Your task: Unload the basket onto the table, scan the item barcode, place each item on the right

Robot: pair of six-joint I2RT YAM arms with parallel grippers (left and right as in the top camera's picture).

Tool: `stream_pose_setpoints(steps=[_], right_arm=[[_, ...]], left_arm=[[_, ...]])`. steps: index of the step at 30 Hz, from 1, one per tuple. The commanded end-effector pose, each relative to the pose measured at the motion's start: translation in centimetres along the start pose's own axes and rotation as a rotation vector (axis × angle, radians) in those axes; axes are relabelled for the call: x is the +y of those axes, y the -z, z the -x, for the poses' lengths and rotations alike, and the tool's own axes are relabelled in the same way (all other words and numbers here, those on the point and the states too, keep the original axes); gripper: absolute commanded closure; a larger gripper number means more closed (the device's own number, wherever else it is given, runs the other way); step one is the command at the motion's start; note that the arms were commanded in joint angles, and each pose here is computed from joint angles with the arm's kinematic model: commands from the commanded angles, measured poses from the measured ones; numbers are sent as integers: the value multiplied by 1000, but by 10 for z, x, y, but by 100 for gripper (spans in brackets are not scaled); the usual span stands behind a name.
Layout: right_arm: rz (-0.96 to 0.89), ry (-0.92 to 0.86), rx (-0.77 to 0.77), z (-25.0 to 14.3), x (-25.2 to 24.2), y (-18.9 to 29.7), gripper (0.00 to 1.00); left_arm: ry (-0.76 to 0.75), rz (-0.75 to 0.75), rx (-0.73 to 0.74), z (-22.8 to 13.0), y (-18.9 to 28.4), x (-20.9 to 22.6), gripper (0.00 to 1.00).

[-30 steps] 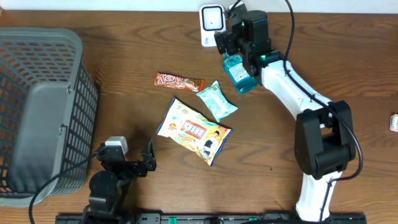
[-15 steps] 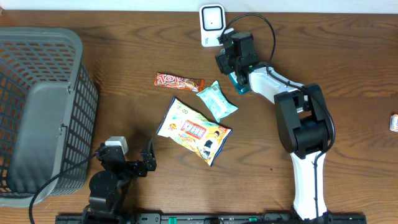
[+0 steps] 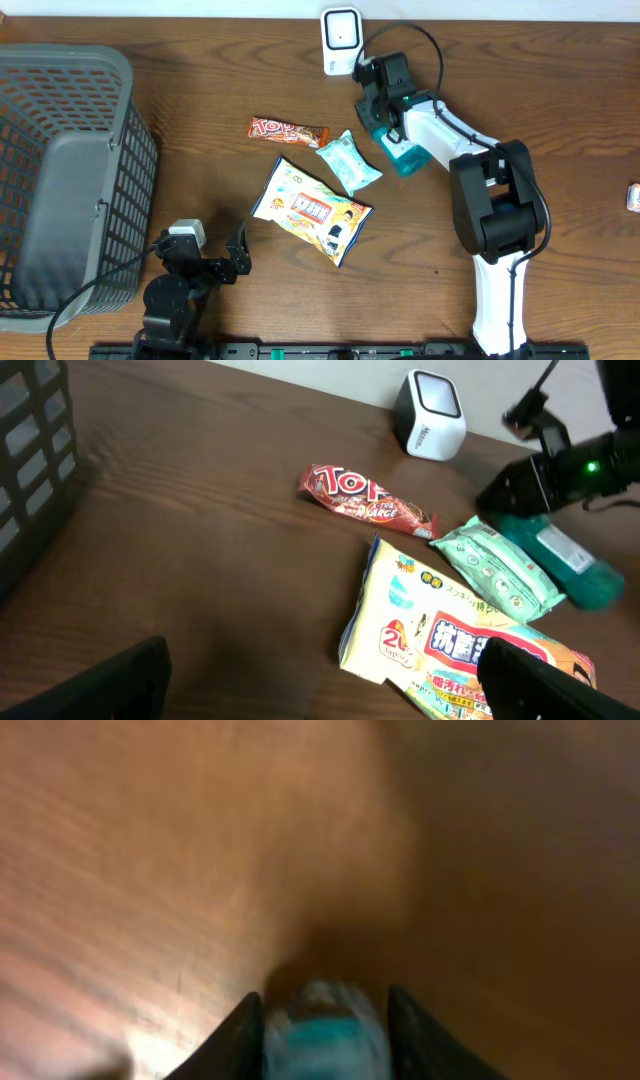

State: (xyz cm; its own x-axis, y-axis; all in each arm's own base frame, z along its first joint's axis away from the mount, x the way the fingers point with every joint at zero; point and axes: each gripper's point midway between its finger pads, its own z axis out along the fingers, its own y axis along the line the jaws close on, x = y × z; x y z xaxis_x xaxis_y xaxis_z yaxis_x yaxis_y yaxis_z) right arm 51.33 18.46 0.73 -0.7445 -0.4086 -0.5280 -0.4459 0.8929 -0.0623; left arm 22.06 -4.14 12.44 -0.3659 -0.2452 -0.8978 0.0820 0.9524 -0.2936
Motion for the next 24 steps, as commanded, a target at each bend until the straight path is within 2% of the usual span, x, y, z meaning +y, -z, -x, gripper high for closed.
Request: stream_pose_setpoints(steps=[1,8,10,12,16,18,24], right_arm=[[9,-4,3,4,3,27,64],[22,-5,99,-12,6,65,60],[29,-5,133,-20,7,68,48],[65,-8,169,-29,14,69,20],[96,-11,186,-34,20,70,11],[96,-12,184,-33,20,70,1],[92,-33,225,-43,20,72,1]], left_arm=[[12,13,33,-11,-2,4,2],[12,13,33,-11,-2,4,2],[12,13,33,-11,-2,4,2],[12,13,33,-11,-2,4,2],[12,13,33,-11,-2,4,2],[12,13,33,-11,-2,4,2],[12,13,33,-11,-2,4,2]])
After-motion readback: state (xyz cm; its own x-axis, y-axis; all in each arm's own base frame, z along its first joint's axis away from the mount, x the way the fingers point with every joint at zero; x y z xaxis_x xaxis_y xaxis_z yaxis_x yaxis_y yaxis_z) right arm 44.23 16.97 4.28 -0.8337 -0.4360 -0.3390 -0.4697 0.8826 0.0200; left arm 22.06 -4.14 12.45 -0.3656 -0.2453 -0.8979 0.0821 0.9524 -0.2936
